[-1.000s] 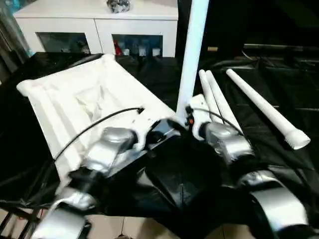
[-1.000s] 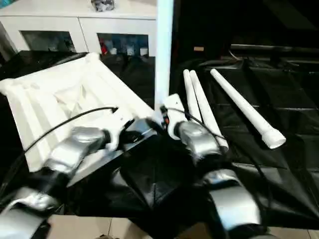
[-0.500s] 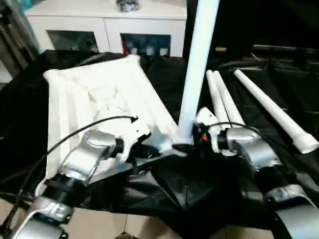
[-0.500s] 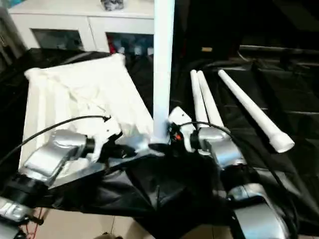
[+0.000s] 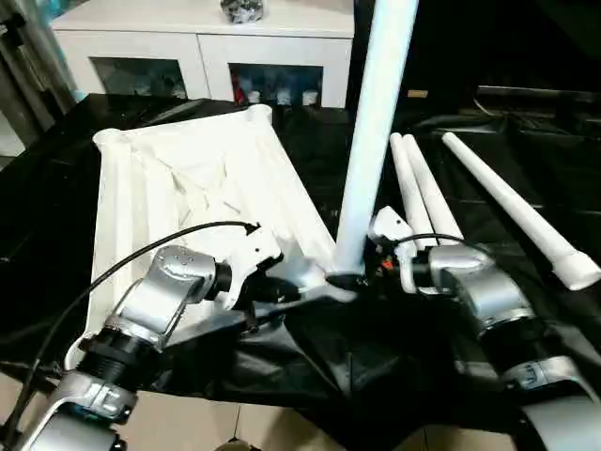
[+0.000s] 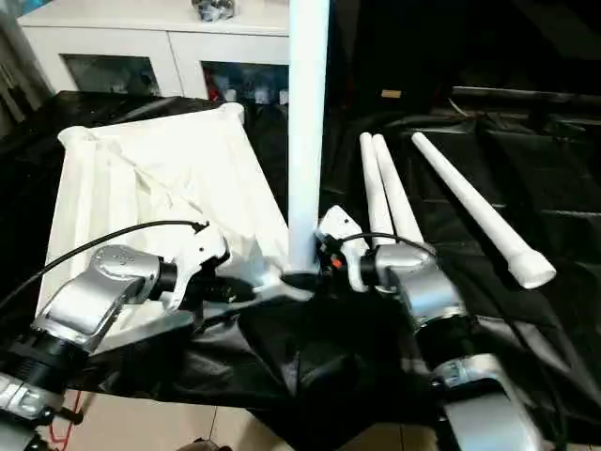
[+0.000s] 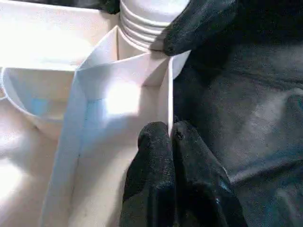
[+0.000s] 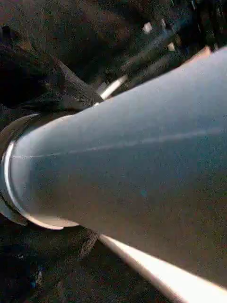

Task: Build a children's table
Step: Rotate leg to tighten

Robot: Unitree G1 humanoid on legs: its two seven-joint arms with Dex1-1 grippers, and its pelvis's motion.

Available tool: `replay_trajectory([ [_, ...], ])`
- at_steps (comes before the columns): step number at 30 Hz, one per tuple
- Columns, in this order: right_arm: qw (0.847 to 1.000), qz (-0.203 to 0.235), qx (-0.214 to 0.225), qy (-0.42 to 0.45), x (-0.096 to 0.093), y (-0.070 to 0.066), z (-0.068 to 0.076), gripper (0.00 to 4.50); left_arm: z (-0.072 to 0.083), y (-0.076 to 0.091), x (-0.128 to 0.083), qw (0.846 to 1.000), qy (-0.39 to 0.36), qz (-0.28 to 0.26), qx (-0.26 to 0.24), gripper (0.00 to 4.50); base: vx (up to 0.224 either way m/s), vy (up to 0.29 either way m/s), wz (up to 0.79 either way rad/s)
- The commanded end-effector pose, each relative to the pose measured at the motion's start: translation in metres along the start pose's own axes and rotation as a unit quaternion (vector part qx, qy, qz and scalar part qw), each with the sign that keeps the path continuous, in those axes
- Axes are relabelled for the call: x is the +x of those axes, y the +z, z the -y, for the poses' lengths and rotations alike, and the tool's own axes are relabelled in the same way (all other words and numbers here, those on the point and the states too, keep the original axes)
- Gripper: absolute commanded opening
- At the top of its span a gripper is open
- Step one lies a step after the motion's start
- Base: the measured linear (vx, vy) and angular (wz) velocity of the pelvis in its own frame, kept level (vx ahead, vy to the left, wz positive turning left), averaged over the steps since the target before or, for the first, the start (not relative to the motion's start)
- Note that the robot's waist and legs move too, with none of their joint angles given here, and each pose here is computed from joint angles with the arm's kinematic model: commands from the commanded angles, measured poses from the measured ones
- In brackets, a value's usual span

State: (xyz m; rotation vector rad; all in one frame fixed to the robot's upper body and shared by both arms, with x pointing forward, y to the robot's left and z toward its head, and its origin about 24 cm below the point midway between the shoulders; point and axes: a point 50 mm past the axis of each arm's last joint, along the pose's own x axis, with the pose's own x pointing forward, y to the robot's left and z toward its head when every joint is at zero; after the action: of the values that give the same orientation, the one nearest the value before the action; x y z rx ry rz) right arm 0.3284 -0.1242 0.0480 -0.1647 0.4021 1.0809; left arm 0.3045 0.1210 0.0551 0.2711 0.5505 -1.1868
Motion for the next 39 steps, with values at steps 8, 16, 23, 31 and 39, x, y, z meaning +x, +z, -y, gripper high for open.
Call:
replay_trajectory([
  [8, 0.977, -0.019, 0.099, -0.187, 0.053, -0.004, -0.002, 2.70, -0.007, 0.039, 0.044, 0.992, 0.117, 0.037, -0.039, 0.00, 0.000, 0.000, 0.00],
  [16, 0.972, 0.002, 0.112, -0.206, 0.073, 0.010, -0.009, 3.40, -0.003, 0.043, 0.054, 0.991, 0.120, 0.039, -0.032, 0.00, 0.000, 0.000, 0.00],
  [23, 0.990, 0.010, 0.037, -0.133, 0.063, 0.013, -0.008, 3.69, 0.002, 0.034, 0.043, 0.997, 0.068, 0.039, 0.000, 0.00, 0.000, 0.000, 0.00],
  [31, 0.999, 0.014, -0.020, -0.024, 0.033, 0.011, -0.005, 3.69, 0.005, 0.021, 0.024, 0.999, -0.012, 0.031, 0.029, 0.00, 0.000, 0.000, 0.00],
  [39, 0.995, 0.019, -0.027, 0.091, 0.005, 0.007, -0.013, 3.69, 0.009, 0.012, 0.007, 0.996, -0.076, 0.019, 0.046, 0.00, 0.000, 0.000, 0.00],
])
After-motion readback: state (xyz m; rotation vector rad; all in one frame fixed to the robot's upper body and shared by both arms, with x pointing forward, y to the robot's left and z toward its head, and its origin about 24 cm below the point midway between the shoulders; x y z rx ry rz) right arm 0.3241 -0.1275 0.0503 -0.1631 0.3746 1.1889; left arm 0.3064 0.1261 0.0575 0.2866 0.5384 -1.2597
